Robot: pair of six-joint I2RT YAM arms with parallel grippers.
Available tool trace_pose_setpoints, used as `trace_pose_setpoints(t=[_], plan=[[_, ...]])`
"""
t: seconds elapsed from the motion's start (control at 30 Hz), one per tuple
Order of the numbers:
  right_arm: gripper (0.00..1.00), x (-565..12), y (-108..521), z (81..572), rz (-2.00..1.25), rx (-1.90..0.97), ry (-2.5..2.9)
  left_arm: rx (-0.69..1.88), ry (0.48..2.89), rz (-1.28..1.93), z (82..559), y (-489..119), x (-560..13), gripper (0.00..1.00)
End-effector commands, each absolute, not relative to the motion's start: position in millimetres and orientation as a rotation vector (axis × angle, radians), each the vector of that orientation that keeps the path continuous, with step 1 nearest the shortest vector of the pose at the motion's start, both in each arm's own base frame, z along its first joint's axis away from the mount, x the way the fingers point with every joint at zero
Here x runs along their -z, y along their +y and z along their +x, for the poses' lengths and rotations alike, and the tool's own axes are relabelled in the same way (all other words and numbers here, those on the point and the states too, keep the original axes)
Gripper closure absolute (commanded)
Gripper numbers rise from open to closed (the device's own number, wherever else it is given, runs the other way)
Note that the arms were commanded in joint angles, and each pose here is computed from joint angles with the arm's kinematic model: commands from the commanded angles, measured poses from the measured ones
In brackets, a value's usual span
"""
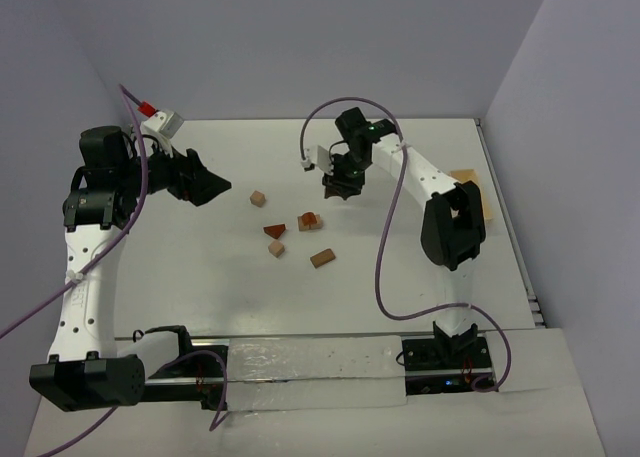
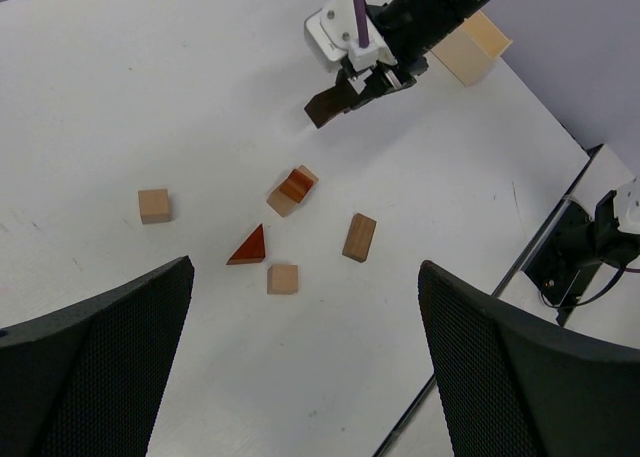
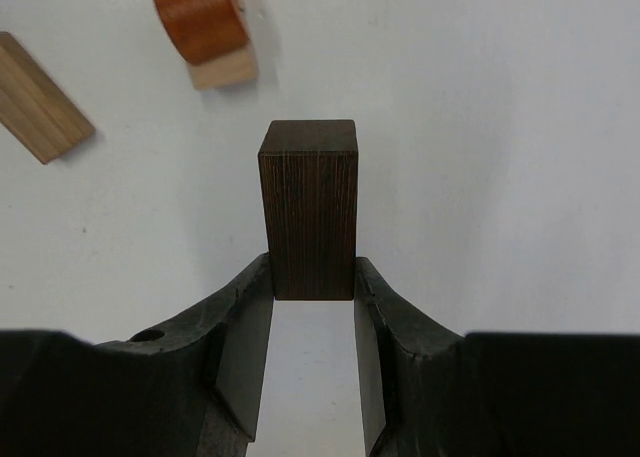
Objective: Build the wood block tower
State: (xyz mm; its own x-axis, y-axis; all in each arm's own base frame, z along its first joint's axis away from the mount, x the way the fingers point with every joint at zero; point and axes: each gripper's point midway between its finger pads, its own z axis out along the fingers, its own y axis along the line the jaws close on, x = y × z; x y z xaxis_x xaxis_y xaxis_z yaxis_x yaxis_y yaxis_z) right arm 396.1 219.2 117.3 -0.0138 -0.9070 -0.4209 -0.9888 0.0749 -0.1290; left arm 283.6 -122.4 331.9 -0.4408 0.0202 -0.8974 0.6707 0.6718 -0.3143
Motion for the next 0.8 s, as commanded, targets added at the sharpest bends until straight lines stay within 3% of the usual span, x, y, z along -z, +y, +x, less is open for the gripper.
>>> trace_pose_setpoints(t=[0.0,0.77], plan=[[0.92,-141.4,245.9,376.1,-1.966,-0.295,1.847,0.821,1.842,0.582,278.0,-125.6,-344.3,0.01],[0.91,-114.9,290.4,367.2,-2.179,-0.202,1.69,0.83,1.833,0.591,275.8,-127.0,-345.5,0.01]])
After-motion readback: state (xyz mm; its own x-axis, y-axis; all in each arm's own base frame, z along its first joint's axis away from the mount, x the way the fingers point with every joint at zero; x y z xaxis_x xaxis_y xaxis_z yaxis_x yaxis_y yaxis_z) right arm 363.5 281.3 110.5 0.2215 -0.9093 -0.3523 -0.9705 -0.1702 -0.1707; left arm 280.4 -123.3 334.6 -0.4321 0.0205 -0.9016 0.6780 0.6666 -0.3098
